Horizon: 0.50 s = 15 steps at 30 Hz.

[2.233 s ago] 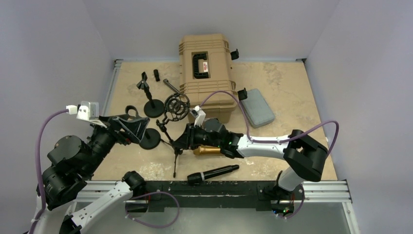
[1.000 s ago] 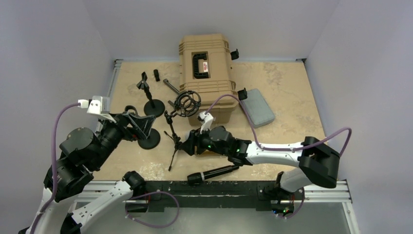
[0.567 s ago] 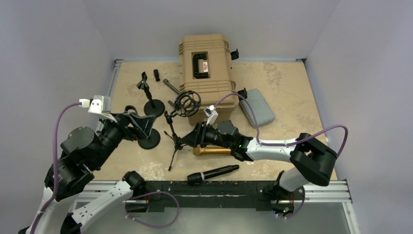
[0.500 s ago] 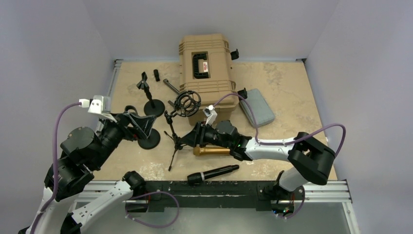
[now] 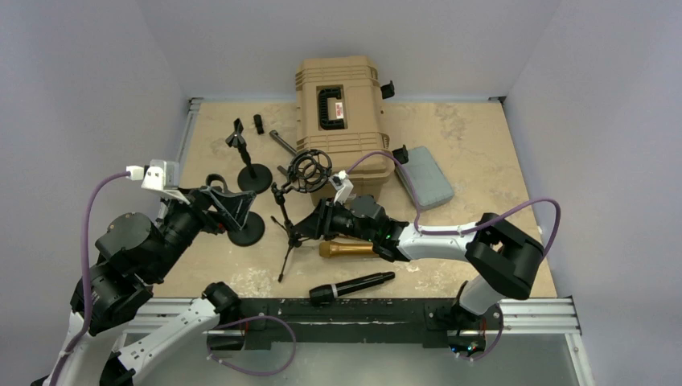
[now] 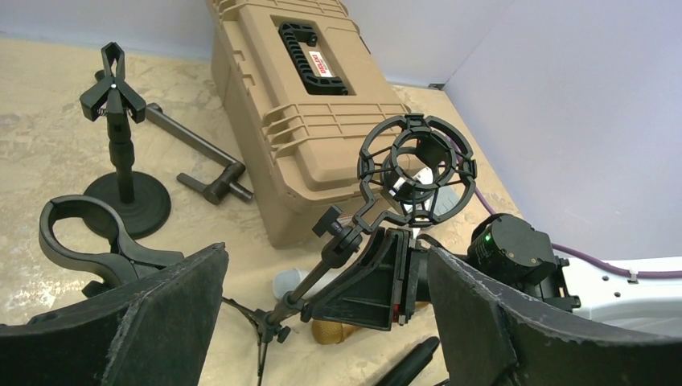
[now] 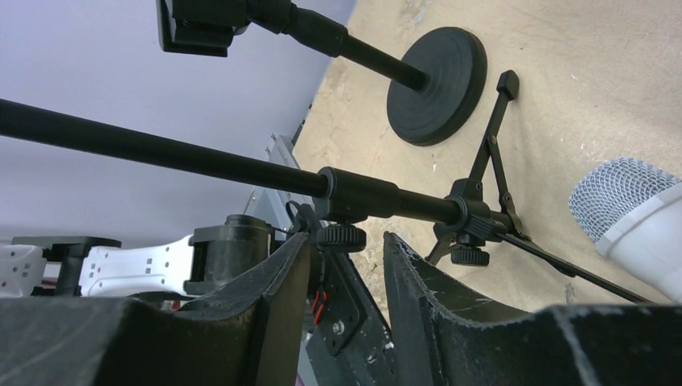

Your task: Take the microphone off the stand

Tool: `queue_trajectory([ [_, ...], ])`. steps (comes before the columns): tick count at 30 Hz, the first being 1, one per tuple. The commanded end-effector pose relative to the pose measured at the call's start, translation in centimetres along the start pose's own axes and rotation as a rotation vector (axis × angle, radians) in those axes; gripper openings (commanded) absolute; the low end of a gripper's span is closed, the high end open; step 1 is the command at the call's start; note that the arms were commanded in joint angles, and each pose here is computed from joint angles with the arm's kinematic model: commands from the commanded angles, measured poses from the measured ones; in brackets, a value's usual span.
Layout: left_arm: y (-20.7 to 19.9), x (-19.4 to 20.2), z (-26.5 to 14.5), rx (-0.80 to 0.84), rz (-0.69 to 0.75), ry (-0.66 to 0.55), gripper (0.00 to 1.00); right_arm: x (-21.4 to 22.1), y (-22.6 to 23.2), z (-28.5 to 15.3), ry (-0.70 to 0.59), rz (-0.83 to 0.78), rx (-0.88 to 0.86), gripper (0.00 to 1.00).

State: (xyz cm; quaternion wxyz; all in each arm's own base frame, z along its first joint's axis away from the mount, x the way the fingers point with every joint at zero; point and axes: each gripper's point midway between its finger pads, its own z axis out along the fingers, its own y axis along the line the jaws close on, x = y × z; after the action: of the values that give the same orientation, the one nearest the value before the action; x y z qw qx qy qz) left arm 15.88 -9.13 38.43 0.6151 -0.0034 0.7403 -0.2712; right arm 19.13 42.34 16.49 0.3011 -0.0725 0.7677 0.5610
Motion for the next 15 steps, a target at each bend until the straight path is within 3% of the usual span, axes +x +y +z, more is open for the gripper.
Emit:
queue_trajectory([
  [1,-0.12,-0.18,-0.1,0.009,-0.002,-0.01,0.91,-1.43,2.16,0.79,-0.031,-0.032,-0.056,0.37],
  [8,-0.04,-0.18,-0.24,0.008,-0.002,-0.012,0.91,-1.11,1.82,1.18,-0.02,-0.041,-0.047,0.33],
  [15,-0.06,-0.25,-0.25,0.008,-0.003,-0.013,0.91,-0.47,1.43,1.48,-0.005,-0.081,-0.005,0.23],
])
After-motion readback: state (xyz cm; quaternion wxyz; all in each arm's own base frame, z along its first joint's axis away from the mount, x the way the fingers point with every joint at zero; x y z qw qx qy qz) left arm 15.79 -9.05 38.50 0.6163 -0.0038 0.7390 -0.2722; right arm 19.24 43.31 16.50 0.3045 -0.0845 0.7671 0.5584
